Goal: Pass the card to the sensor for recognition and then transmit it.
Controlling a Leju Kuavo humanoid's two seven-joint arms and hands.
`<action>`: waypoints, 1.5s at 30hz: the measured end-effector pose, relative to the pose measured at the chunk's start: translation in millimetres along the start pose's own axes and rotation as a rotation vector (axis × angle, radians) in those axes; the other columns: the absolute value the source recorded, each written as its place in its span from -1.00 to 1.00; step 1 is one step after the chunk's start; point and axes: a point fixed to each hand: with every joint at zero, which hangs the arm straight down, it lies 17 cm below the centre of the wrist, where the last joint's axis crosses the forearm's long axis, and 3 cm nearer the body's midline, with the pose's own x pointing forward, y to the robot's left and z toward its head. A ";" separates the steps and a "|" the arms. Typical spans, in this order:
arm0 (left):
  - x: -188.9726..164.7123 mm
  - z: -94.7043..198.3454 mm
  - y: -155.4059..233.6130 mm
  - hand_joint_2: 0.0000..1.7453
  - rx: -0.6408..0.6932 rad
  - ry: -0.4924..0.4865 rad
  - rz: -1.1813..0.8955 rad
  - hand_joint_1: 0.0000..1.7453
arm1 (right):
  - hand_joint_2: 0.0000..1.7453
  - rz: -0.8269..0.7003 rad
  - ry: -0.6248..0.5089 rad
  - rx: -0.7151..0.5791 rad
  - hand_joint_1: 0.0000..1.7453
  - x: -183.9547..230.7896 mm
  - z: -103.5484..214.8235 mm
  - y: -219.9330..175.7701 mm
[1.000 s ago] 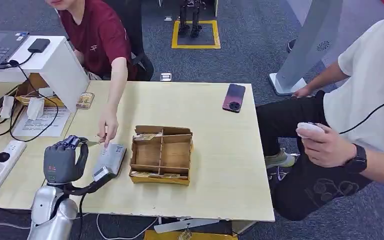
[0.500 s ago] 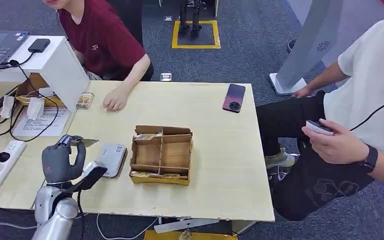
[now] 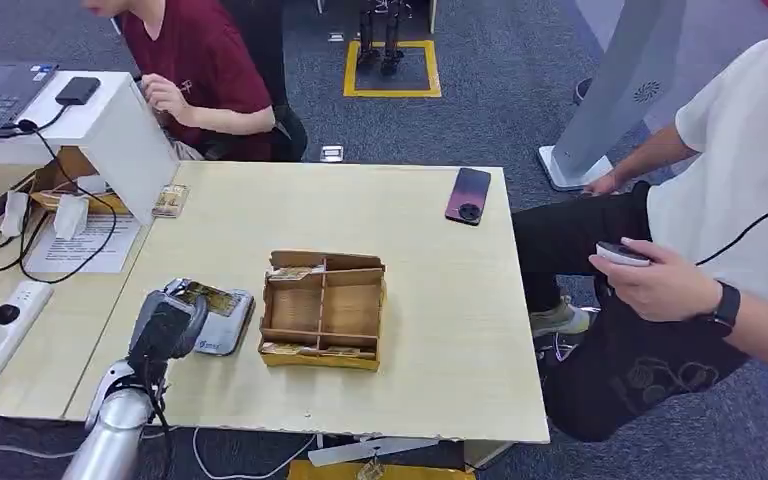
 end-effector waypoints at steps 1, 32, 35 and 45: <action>-0.1 0.4 -5.0 1.00 -0.019 0.005 0.002 1.00 | 1.00 -0.001 0.000 0.000 -1.00 0.0 0.0 -0.1; -33.4 -8.2 -27.5 1.00 -0.025 0.103 -0.282 1.00 | 1.00 -0.002 0.004 -0.002 -1.00 -0.7 -0.1 -1.0; -35.1 -7.4 -28.6 1.00 -0.028 0.106 -0.282 1.00 | 1.00 -0.002 0.004 -0.002 -1.00 -0.8 -0.1 -1.0; -35.6 -4.8 -38.0 1.00 -0.071 0.102 -0.242 1.00 | 1.00 -0.003 0.004 -0.003 -1.00 -0.9 -0.1 -1.4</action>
